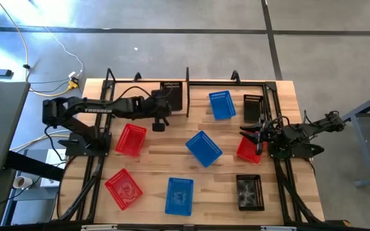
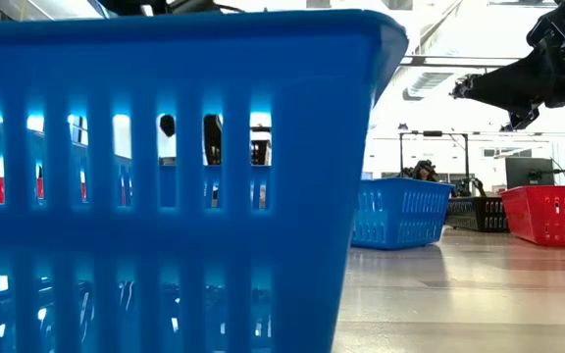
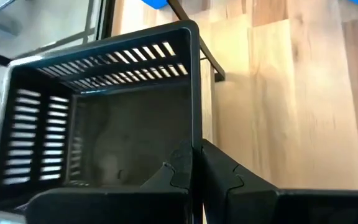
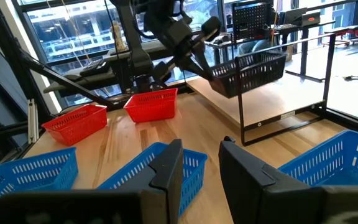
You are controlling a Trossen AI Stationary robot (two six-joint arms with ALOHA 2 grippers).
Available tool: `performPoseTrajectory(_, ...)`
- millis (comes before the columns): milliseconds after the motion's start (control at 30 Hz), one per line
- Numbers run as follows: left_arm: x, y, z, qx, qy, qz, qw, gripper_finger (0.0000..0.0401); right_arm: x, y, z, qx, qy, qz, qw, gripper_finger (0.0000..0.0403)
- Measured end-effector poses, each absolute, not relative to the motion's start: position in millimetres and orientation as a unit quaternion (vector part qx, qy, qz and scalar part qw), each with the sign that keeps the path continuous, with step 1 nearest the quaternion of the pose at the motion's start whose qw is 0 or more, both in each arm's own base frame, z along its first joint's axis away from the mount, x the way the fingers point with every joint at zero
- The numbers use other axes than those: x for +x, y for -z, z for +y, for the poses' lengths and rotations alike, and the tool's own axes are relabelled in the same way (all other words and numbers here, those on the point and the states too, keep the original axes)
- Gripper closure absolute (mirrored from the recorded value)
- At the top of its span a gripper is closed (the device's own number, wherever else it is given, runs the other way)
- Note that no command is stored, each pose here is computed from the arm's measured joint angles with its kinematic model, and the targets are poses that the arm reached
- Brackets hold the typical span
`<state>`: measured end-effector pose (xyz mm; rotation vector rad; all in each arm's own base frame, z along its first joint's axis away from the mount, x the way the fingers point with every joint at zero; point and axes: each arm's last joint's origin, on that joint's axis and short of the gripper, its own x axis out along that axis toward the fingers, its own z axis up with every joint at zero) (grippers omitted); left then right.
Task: Stack baskets on shelf by color
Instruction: Put the middle left black bin on the shelf
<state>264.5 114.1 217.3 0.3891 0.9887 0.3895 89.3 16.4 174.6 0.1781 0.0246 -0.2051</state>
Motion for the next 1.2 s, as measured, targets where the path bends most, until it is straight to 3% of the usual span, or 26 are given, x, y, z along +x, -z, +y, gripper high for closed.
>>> performPoseTrajectory(833,275,-195,128,0.167,-0.176,0.476,0.845,0.0397,89,-174,16,0.091,0.102,0.012,0.991,0.0311)
performPoseTrajectory(1200,275,-195,129,0.171,-0.186,0.478,0.841,0.0370,89,-174,16,0.091,0.102,0.012,0.991,0.0311)
